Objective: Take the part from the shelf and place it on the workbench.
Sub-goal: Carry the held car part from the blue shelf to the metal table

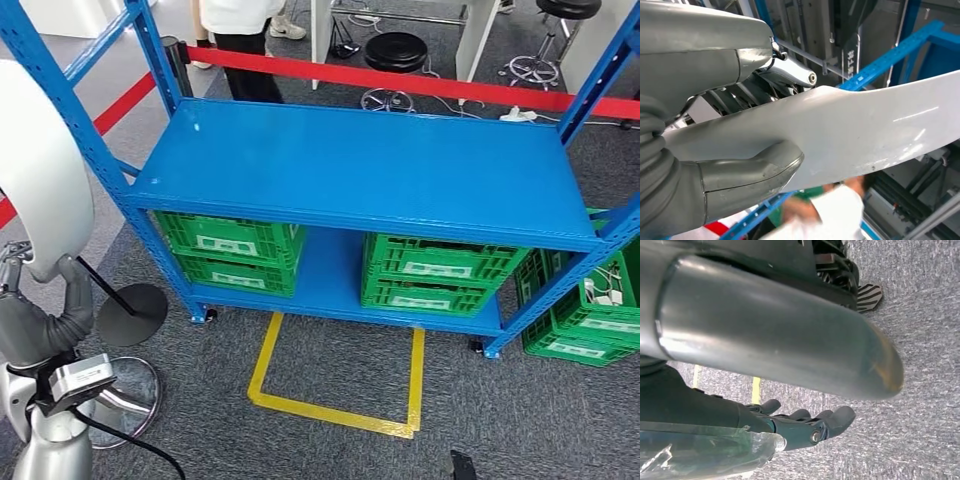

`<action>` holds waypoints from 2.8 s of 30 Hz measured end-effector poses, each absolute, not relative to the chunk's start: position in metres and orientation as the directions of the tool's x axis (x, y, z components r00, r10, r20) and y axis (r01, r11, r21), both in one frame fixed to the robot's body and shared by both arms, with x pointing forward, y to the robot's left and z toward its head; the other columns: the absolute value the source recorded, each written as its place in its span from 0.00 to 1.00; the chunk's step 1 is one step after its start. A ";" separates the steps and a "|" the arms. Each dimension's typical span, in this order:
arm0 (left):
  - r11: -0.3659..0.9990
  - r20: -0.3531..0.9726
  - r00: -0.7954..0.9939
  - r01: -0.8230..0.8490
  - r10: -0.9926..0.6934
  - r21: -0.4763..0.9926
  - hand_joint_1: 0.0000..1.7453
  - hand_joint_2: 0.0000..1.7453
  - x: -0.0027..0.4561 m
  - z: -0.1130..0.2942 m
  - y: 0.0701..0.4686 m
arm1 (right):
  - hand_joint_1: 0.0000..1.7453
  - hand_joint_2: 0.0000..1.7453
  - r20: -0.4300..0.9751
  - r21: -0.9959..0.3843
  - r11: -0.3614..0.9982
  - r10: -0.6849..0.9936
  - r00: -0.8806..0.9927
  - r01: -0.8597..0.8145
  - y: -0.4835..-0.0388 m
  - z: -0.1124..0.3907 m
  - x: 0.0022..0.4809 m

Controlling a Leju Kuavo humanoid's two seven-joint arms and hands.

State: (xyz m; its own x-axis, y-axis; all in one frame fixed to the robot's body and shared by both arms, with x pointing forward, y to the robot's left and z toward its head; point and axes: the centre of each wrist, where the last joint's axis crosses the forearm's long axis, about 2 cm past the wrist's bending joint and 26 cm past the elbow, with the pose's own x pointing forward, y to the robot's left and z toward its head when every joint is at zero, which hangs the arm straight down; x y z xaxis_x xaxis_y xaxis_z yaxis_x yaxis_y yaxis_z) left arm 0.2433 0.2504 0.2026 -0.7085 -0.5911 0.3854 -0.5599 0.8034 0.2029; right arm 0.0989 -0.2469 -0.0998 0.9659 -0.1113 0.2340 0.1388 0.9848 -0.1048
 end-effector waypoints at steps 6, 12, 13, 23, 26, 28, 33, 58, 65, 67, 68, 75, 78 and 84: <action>0.804 0.384 -0.709 -0.558 -0.591 0.205 1.00 1.00 0.245 0.203 0.251 | 0.00 0.00 0.233 -0.101 0.985 -0.112 0.966 0.138 -0.247 -0.100 0.098; 0.804 0.389 -0.707 -0.555 -0.590 0.212 1.00 1.00 0.246 0.201 0.250 | 0.00 0.00 0.231 -0.100 0.986 -0.111 0.967 0.137 -0.247 -0.100 0.096; 0.804 0.388 -0.708 -0.555 -0.590 0.211 1.00 1.00 0.246 0.201 0.250 | 0.00 0.00 0.232 -0.099 0.986 -0.111 0.966 0.137 -0.247 -0.100 0.096; 0.804 0.387 -0.708 -0.554 -0.591 0.216 1.00 1.00 0.248 0.201 0.252 | 0.00 0.00 0.232 -0.099 0.986 -0.109 0.966 0.135 -0.247 -0.101 0.095; 0.804 0.390 -0.706 -0.553 -0.592 0.219 1.00 1.00 0.248 0.200 0.252 | 0.00 0.00 0.230 -0.099 0.986 -0.109 0.967 0.135 -0.247 -0.101 0.094; 0.804 0.391 -0.705 -0.552 -0.592 0.220 1.00 1.00 0.248 0.200 0.252 | 0.00 0.00 0.233 -0.099 0.986 -0.109 0.967 0.135 -0.247 -0.101 0.095; 0.805 0.391 -0.707 -0.553 -0.589 0.214 1.00 1.00 0.249 0.201 0.253 | 0.00 0.00 0.236 -0.101 0.987 -0.096 0.967 0.122 -0.246 -0.101 0.096; 0.802 0.395 -0.702 -0.559 -0.593 0.211 1.00 1.00 0.248 0.199 0.251 | 0.00 0.00 0.234 -0.103 0.990 -0.067 0.970 0.094 -0.245 -0.102 0.087; 0.803 0.392 -0.705 -0.558 -0.591 0.209 1.00 1.00 0.248 0.200 0.251 | 0.00 0.00 0.237 -0.099 0.991 -0.069 0.969 0.095 -0.245 -0.102 0.089; 0.804 0.393 -0.705 -0.556 -0.590 0.210 1.00 1.00 0.248 0.200 0.251 | 0.00 0.00 0.237 -0.098 0.991 -0.068 0.969 0.094 -0.245 -0.102 0.089; 0.804 0.394 -0.705 -0.556 -0.590 0.211 1.00 1.00 0.247 0.200 0.251 | 0.00 0.00 0.238 -0.098 0.991 -0.068 0.969 0.093 -0.245 -0.102 0.090; 0.808 0.396 -0.708 -0.551 -0.585 0.208 1.00 1.00 0.247 0.200 0.248 | 0.00 0.00 0.229 -0.099 0.991 -0.067 0.971 0.092 -0.246 -0.103 0.086; 0.808 0.396 -0.708 -0.551 -0.584 0.208 1.00 1.00 0.247 0.200 0.248 | 0.00 0.00 0.230 -0.099 0.991 -0.067 0.971 0.092 -0.246 -0.102 0.086; 0.809 0.399 -0.707 -0.549 -0.583 0.209 1.00 1.00 0.247 0.199 0.248 | 0.00 0.00 0.231 -0.099 0.991 -0.067 0.971 0.092 -0.246 -0.102 0.087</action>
State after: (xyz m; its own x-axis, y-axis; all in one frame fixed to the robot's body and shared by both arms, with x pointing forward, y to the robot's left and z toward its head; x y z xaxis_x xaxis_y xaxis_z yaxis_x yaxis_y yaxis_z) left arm 0.2469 0.2482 0.1994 -0.7075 -0.5834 0.3989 -0.5493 0.8091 0.2090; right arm 0.0871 -0.2461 -0.1023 0.9707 -0.0674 0.2305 0.0923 0.9908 -0.0989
